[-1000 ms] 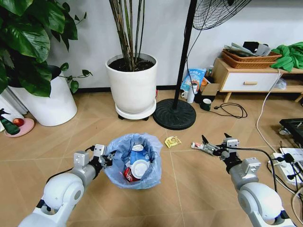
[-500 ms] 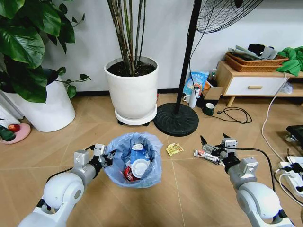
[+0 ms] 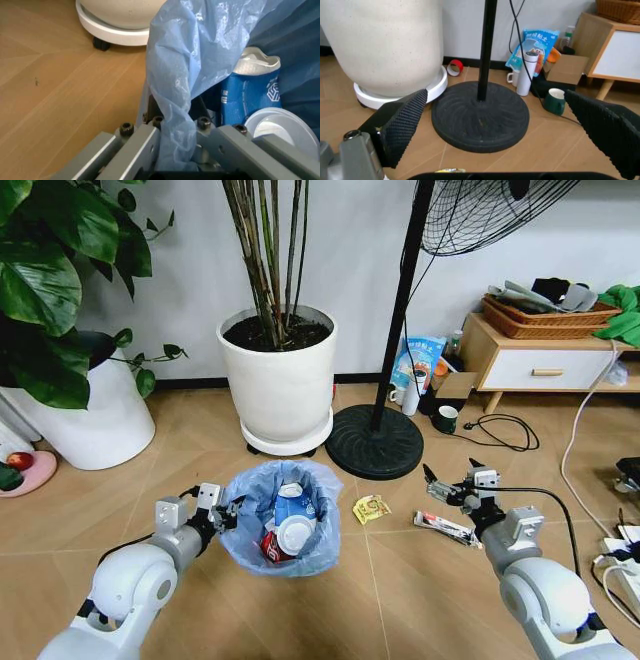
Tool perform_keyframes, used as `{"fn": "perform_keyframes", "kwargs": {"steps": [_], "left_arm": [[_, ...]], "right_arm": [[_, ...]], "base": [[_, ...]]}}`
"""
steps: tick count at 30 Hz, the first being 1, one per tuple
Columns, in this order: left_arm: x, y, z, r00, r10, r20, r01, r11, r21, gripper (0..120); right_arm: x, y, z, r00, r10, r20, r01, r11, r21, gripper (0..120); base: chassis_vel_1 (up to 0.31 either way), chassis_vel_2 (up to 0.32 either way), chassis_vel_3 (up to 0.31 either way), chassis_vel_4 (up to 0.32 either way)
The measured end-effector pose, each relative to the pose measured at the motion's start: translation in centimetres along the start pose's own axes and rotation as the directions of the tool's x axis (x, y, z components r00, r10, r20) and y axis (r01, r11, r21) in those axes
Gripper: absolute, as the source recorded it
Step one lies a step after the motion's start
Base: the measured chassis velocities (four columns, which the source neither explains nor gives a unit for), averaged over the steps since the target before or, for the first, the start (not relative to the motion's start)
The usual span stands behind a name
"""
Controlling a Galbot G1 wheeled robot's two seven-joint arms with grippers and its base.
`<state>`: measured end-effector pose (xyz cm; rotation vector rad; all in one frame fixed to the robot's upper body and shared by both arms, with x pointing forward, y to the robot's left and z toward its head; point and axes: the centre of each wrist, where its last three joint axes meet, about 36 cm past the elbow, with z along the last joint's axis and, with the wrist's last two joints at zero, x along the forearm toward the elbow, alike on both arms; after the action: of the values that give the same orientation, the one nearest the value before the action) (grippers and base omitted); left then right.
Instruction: Pick up the trash bin and place the garbage on the floor into it.
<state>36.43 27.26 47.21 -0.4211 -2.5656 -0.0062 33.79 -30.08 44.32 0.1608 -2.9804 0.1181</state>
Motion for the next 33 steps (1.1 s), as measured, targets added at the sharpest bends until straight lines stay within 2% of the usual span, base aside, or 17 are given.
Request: {"fn": "perform_keyframes", "kwargs": {"steps": [5,9,11,14,16,19,21,24,28,29,33], "left_arm": [[0.1,0.0,0.1,1.000,-0.001,-0.003,0.001,1.000,-0.001,0],[0.2,0.3,0.0,1.000,-0.005,-0.003,0.005,1.000,-0.004,0],[0.3,0.4,-0.2,1.000,-0.008,-0.002,0.008,1.000,-0.005,0],[0.5,0.7,-0.6,1.000,-0.013,0.005,0.013,1.000,-0.006,0],[0.5,0.8,-0.6,1.000,-0.014,0.006,0.014,1.000,-0.005,0],[0.4,0.9,-0.9,1.000,-0.018,0.013,0.018,1.000,0.001,0],[0.4,0.8,-1.0,1.000,-0.017,0.015,0.017,1.000,0.002,0],[-0.4,1.0,-1.7,1.000,-0.006,0.020,0.006,1.000,0.000,0],[-0.7,1.4,-1.8,1.000,-0.005,0.015,0.005,1.000,-0.004,0],[-0.7,1.4,-1.8,1.000,-0.005,0.015,0.005,1.000,-0.004,0],[-0.8,1.7,-2.0,1.000,-0.007,0.016,0.007,1.000,0.002,0]], "right_arm": [[-0.2,0.0,0.7,0.999,-0.034,-0.022,0.034,0.999,0.018,100],[-1.2,-1.5,2.0,0.992,-0.110,-0.060,0.113,0.992,0.052,100],[-2.1,-3.2,2.9,0.978,-0.183,-0.097,0.190,0.980,0.060,100],[-4.2,-5.8,3.6,0.943,-0.304,-0.137,0.314,0.948,0.054,100],[-5.0,-6.3,3.6,0.935,-0.328,-0.139,0.339,0.939,0.063,100],[-7.8,-7.6,4.6,0.897,-0.404,-0.177,0.422,0.903,0.080,100],[-8.0,-7.7,4.8,0.892,-0.412,-0.185,0.431,0.899,0.079,100],[-8.6,-8.4,7.1,0.854,-0.450,-0.262,0.482,0.874,0.070,100],[-9.6,-8.2,9.6,0.808,-0.488,-0.332,0.540,0.838,0.083,100],[-9.6,-8.2,9.6,0.808,-0.488,-0.332,0.540,0.838,0.083,100],[-11.2,-6.3,11.7,0.766,-0.523,-0.374,0.593,0.799,0.098,100]], "base": [[-0.071,0.069,0.075,-0.072],[-0.012,0.009,0.010,-0.015],[0.000,0.000,0.000,0.000],[0.000,0.000,0.000,0.000],[0.000,0.000,0.000,0.000],[0.000,0.000,0.000,0.000],[0.000,0.000,0.000,0.000],[0.000,0.000,0.000,0.000],[0.000,0.000,0.000,0.000],[0.000,0.000,0.000,0.000],[0.000,0.000,0.000,0.000]]}}
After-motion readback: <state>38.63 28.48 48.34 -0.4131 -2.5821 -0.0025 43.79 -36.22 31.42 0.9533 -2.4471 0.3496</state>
